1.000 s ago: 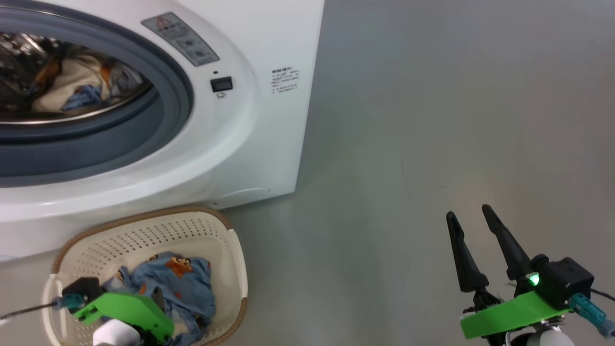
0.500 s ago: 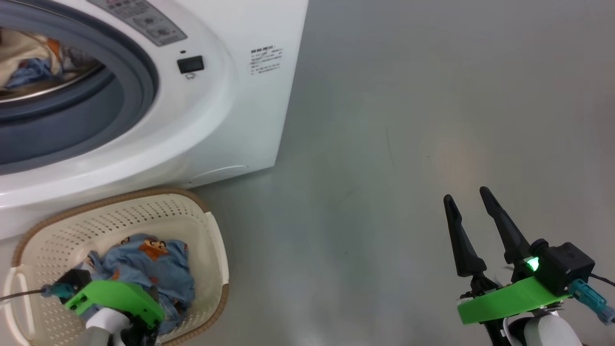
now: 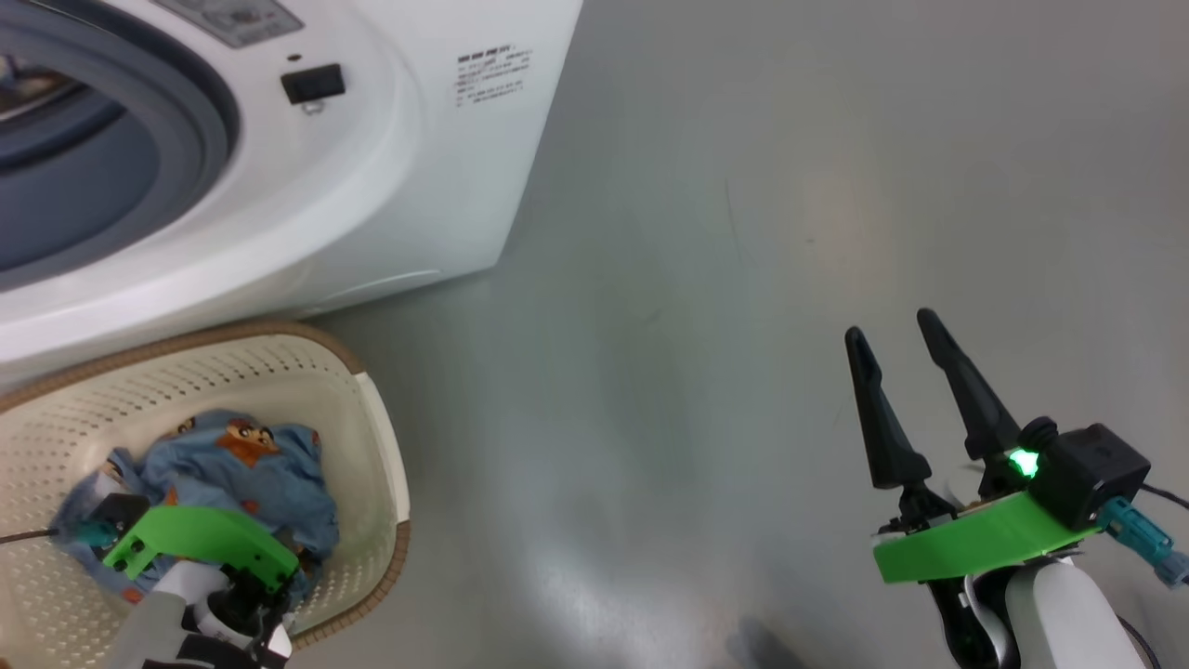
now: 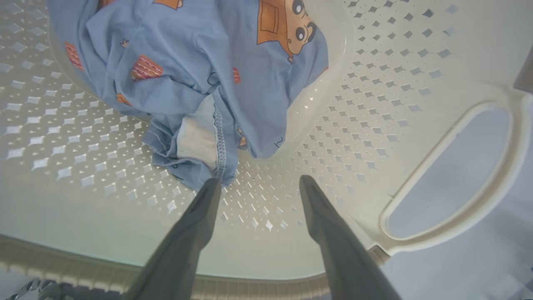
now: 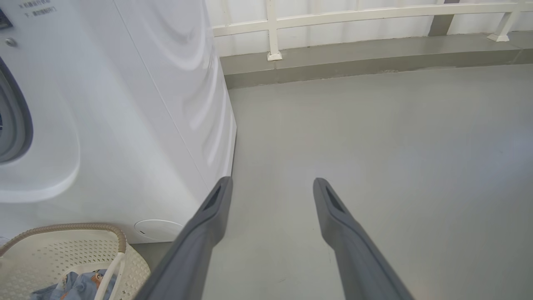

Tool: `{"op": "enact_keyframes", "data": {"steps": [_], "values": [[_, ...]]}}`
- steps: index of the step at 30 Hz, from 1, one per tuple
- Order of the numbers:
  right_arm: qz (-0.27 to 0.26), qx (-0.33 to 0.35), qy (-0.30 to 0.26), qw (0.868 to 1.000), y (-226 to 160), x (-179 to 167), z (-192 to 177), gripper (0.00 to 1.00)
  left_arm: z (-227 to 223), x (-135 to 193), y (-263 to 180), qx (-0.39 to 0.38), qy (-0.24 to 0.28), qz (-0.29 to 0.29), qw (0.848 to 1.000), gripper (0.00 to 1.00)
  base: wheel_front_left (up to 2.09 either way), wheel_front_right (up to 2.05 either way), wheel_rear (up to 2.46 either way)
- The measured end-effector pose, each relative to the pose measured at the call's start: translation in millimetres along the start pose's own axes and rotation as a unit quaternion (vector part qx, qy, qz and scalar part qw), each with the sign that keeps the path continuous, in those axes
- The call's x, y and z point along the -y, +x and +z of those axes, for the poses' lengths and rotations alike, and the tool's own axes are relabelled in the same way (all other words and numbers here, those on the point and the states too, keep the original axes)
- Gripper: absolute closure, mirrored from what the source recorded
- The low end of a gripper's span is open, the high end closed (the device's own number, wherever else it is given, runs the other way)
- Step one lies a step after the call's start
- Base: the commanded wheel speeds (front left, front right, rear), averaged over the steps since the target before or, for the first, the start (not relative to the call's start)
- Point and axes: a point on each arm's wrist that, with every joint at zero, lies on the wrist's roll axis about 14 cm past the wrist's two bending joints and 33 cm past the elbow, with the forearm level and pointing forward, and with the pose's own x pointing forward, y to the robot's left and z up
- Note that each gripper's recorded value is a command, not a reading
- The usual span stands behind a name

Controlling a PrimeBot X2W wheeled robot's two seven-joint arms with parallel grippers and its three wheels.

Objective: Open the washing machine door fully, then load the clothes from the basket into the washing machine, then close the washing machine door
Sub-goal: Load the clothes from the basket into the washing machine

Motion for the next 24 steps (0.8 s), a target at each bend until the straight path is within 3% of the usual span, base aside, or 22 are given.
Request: {"op": "enact_keyframes", "data": {"steps": [24], "values": [[0.002,-0.037,-0.009,0.999,22.9,5.0,-33.4,0.0,3.4,0.3,39.7,-0.012,-0.02,0.019,1.0,0.0,0.0,0.0,0.0]]}}
